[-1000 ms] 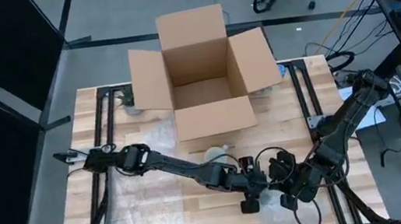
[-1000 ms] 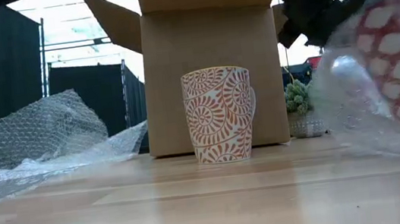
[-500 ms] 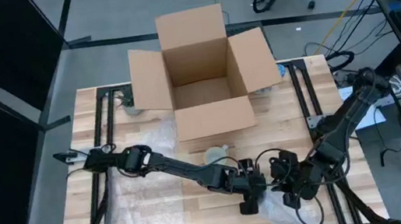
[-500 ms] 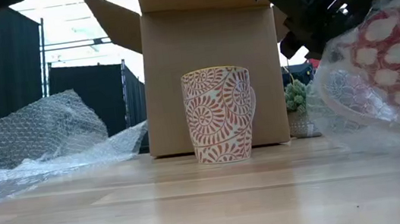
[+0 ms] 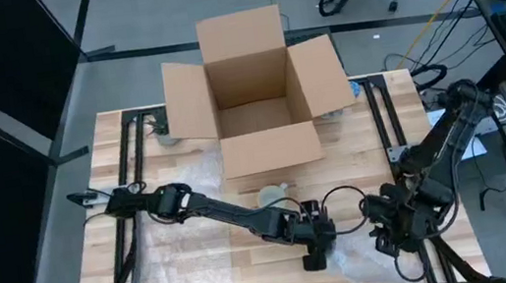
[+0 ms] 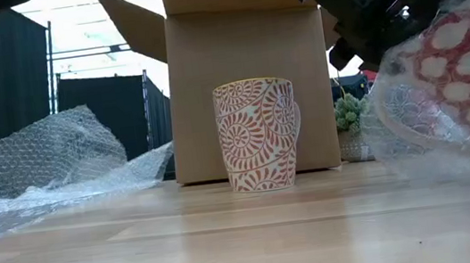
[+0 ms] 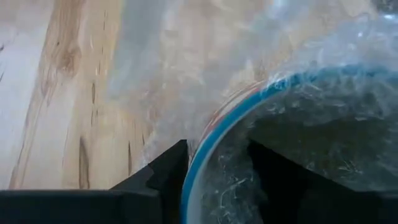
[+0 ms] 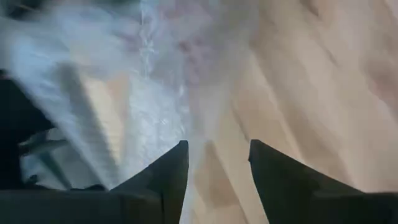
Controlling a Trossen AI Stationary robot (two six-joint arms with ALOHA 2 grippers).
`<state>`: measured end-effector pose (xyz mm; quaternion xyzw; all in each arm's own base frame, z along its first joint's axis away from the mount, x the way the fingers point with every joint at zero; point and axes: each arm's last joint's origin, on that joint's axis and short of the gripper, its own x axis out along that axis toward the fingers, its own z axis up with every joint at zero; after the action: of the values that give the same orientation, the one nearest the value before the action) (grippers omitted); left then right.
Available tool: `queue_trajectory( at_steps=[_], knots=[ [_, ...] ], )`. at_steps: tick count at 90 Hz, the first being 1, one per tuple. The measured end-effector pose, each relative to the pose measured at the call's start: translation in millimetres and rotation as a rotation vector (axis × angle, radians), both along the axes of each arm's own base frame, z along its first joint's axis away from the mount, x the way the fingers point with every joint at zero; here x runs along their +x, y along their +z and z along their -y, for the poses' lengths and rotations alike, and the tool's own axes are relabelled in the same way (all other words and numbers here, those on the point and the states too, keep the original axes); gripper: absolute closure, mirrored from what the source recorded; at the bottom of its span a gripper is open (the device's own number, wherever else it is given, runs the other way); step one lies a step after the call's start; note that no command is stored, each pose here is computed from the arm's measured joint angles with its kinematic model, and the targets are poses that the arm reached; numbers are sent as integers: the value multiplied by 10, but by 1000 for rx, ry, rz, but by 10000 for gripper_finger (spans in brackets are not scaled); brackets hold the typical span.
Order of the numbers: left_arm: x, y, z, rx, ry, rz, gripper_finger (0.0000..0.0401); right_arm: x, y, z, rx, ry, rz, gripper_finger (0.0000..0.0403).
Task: Wrap mug
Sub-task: Wrap the red mug with bubble wrap
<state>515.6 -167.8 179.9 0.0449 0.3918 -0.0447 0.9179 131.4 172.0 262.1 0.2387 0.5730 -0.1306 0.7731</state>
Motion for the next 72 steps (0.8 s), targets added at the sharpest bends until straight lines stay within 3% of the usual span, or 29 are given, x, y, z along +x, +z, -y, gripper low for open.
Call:
queue_trajectory(
  at_steps=[24, 34, 50, 62, 72],
  knots=[
    [3, 6, 2, -1, 0, 4, 256, -152, 12, -194, 56, 34, 69, 251],
    [3, 6, 2, -1, 0, 4, 256, -228, 6, -221, 20, 16, 120, 252],
    [3, 9, 2, -1, 0, 5, 256, -278, -268, -190, -30, -36, 141, 252],
    [3, 9, 2, -1, 0, 5, 256, -251, -509, -249, 67, -6, 194, 252],
    [3, 12, 2, -2, 0, 6, 256, -199, -539, -354, 176, 60, 284, 261]
  ],
)
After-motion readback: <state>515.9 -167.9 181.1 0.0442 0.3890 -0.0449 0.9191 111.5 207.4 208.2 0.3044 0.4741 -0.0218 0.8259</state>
